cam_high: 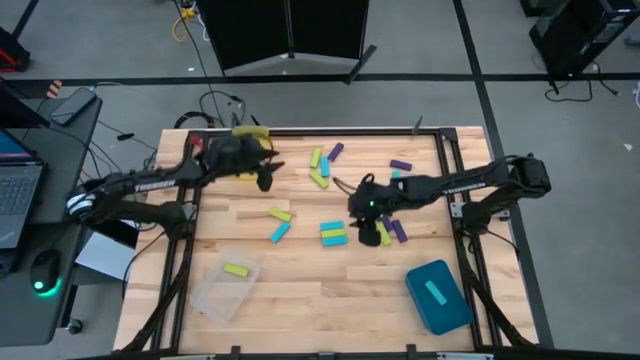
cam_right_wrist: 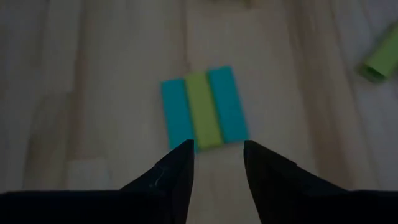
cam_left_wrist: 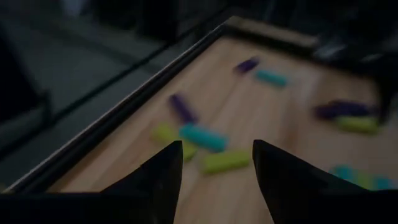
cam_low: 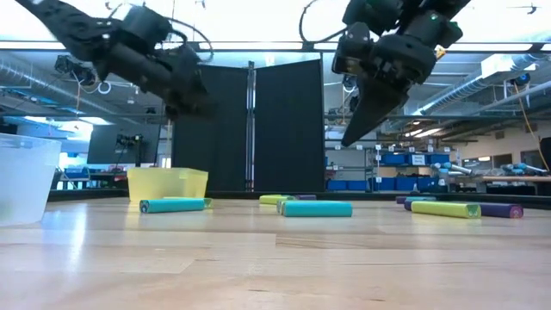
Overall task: Sort blocks
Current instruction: Put the blue block into the blue bin
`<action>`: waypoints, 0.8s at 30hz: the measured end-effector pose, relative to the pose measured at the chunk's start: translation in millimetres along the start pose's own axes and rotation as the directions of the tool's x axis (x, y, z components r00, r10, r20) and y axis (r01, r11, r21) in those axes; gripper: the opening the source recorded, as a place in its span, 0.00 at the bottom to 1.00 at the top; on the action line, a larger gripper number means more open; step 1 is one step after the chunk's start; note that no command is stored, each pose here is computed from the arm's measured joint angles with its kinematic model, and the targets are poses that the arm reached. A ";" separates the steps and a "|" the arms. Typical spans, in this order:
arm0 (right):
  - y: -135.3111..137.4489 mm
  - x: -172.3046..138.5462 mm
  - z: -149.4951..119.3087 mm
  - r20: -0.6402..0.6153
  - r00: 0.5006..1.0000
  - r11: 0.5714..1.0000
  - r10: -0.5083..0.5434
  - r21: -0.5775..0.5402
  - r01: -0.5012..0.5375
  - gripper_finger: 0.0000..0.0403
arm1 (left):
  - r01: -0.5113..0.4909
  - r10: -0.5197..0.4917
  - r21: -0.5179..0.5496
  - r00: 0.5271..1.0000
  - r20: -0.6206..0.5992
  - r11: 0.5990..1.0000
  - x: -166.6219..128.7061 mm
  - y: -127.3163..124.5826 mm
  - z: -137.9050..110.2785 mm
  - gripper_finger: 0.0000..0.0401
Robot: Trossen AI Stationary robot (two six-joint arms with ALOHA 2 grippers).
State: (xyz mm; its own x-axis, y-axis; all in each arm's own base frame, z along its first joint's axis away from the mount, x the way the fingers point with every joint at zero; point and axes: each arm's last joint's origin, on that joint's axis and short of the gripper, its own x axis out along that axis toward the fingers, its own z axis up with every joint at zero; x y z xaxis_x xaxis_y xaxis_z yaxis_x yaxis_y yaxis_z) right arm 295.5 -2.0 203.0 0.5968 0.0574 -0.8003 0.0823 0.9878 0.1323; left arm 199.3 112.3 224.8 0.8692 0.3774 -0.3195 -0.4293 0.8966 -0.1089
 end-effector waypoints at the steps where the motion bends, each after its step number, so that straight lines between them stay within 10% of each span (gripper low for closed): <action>1: 5.2 2.9 0.6 0.010 1.000 1.000 0.001 0.003 -0.001 0.38 | 0.031 -0.032 0.014 0.998 0.046 0.999 -1.6 -6.6 -1.1 0.50; 24: 34.9 97.0 6.9 -0.259 0.964 0.998 -0.063 -0.043 0.054 0.40 | 0.176 -0.206 0.172 0.962 0.180 0.969 -8.3 -47.6 -13.4 0.50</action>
State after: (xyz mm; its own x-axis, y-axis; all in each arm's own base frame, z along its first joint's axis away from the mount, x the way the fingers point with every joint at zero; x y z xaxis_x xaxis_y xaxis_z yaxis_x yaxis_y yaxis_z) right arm 361.7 37.0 134.0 0.3632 0.0302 -0.9312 0.0797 0.9948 0.0633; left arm 209.2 63.3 220.0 0.9687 0.2201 -0.1151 -0.2216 0.9751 -0.0002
